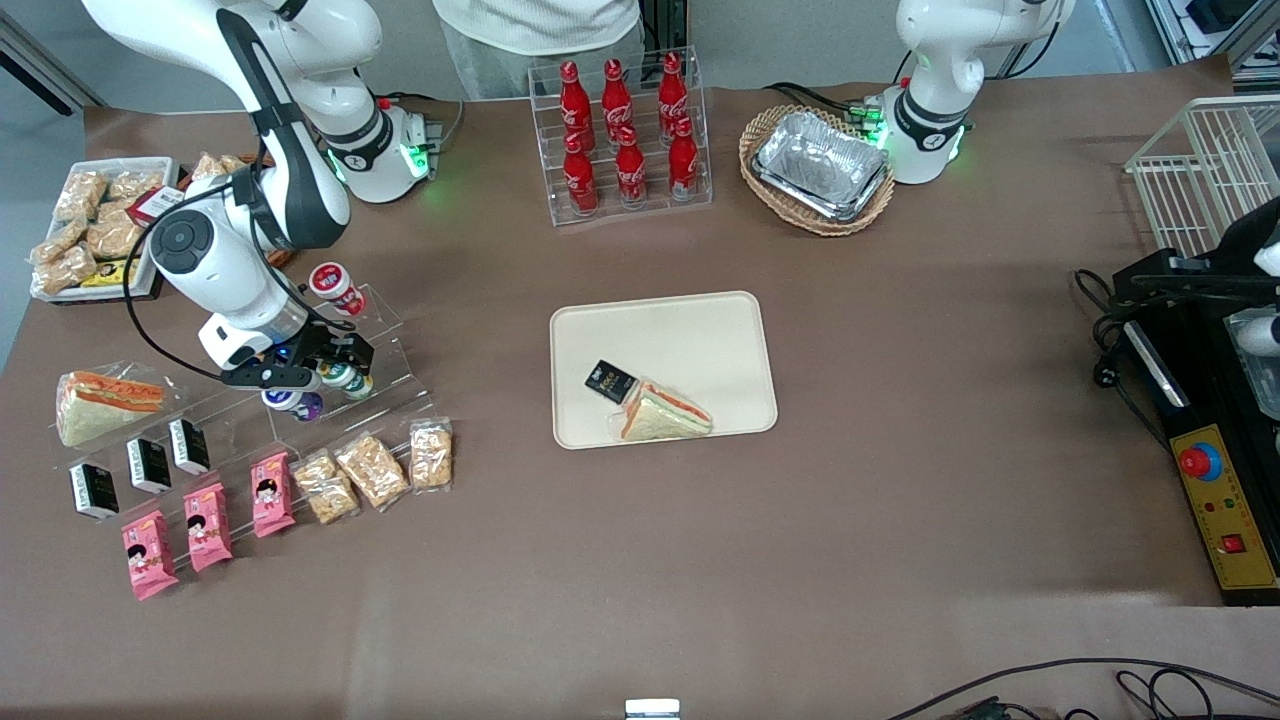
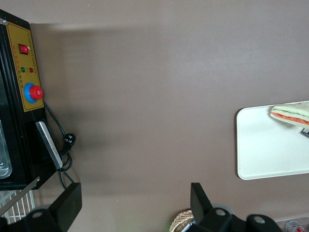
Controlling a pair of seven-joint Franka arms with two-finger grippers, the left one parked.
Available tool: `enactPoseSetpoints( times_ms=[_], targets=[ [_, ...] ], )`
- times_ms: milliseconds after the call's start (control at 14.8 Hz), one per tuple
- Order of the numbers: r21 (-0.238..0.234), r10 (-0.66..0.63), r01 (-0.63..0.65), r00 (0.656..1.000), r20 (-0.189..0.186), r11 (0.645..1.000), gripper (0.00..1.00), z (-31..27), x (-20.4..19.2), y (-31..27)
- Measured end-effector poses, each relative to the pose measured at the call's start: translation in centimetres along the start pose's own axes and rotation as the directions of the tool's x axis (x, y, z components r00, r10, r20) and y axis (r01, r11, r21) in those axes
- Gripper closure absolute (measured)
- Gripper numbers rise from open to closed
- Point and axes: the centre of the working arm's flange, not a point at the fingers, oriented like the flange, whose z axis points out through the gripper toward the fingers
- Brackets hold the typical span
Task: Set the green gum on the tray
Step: 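Close the right gripper on the green-labelled gum bottle, then lift the green gum bottle up off the acrylic rack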
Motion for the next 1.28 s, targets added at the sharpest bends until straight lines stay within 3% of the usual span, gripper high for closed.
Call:
enactPoseSetpoints(
  times_ms=[135, 270, 473, 1014, 1284],
  targets=[
    [0.000, 0.000, 0.000, 1.000, 0.001, 1.000, 0.17, 0.2, 0.0, 0.0],
    [0.000, 0.000, 0.000, 1.000, -0.001, 1.000, 0.35, 0.2, 0.0, 0.0],
    [-0.006, -0.010, 0.010, 1.000, -0.004, 1.000, 0.41, 0.2, 0.1, 0.0],
    [-0.010, -0.023, 0.023, 0.999, -0.035, 1.000, 0.41, -1.3, 0.8, -0.2],
    [-0.017, -0.031, 0.032, 0.999, 0.020, 0.999, 0.41, -6.5, 2.0, -0.5]
  ],
)
